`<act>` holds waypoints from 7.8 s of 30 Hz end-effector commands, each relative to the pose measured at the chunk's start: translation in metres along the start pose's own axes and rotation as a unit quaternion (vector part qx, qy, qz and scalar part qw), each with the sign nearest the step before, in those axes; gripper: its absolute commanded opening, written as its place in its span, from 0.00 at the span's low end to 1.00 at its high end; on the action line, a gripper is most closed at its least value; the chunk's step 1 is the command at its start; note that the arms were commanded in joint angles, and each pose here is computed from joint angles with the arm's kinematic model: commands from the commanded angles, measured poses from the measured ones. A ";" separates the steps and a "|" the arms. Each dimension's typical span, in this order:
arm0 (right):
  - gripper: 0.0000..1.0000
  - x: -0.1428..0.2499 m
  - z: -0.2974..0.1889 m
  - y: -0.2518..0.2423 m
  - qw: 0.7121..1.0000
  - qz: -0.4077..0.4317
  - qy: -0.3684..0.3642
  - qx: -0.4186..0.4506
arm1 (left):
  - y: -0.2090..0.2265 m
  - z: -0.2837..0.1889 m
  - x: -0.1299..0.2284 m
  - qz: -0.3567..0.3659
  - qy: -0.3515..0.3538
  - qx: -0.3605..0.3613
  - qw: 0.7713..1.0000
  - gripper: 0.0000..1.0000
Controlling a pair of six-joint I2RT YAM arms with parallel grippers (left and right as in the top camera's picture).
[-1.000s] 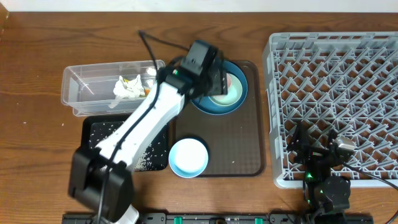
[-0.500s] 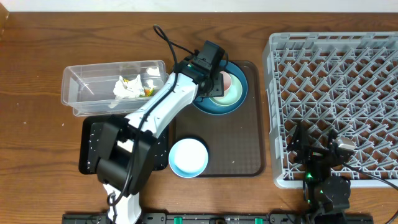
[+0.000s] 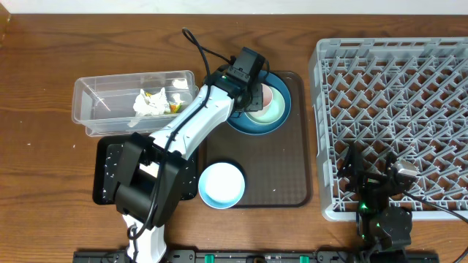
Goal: Sort waste into correct bins and load items into the dishwasher rack
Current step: 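Grasp the pink cup with the left gripper, then lift the pink cup and carry it right toward the right gripper, then grasp the pink cup with the right gripper and open the left, then carry the pink cup right into the dish rack and lower it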
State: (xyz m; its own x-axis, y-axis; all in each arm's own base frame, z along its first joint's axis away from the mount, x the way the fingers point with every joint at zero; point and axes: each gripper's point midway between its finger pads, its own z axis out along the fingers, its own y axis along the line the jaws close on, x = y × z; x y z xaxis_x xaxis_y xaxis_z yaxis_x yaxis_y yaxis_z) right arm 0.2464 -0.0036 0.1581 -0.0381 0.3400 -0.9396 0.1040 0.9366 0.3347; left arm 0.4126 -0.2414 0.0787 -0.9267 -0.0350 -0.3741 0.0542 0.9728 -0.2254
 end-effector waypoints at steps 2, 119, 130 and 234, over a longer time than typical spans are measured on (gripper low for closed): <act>0.99 0.001 0.000 -0.004 1.000 -0.003 0.000 0.009 | 0.001 -0.003 -0.008 0.000 -0.013 -0.003 1.000 0.13; 0.99 -0.121 -0.153 0.180 0.804 0.094 -0.077 -0.582 | -0.146 -0.308 0.138 0.210 0.175 0.587 0.762 0.07; 0.97 -0.123 -0.155 0.181 0.802 0.092 -0.078 -0.585 | -0.148 -0.301 0.137 0.219 0.163 0.571 0.774 0.07; 0.43 -0.007 0.127 0.030 0.933 -0.094 0.338 0.079 | 0.057 -0.193 0.041 -0.024 0.066 0.139 0.988 0.90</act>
State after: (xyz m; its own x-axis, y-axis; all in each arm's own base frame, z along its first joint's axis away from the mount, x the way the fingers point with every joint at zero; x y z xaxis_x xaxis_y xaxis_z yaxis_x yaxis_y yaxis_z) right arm 0.3706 0.0166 0.1642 -0.6846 0.2047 -0.6996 0.1639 0.9784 0.1258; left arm 0.3059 -0.1459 0.2273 -0.9698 -0.0351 -0.2414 0.0928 0.8622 -0.4981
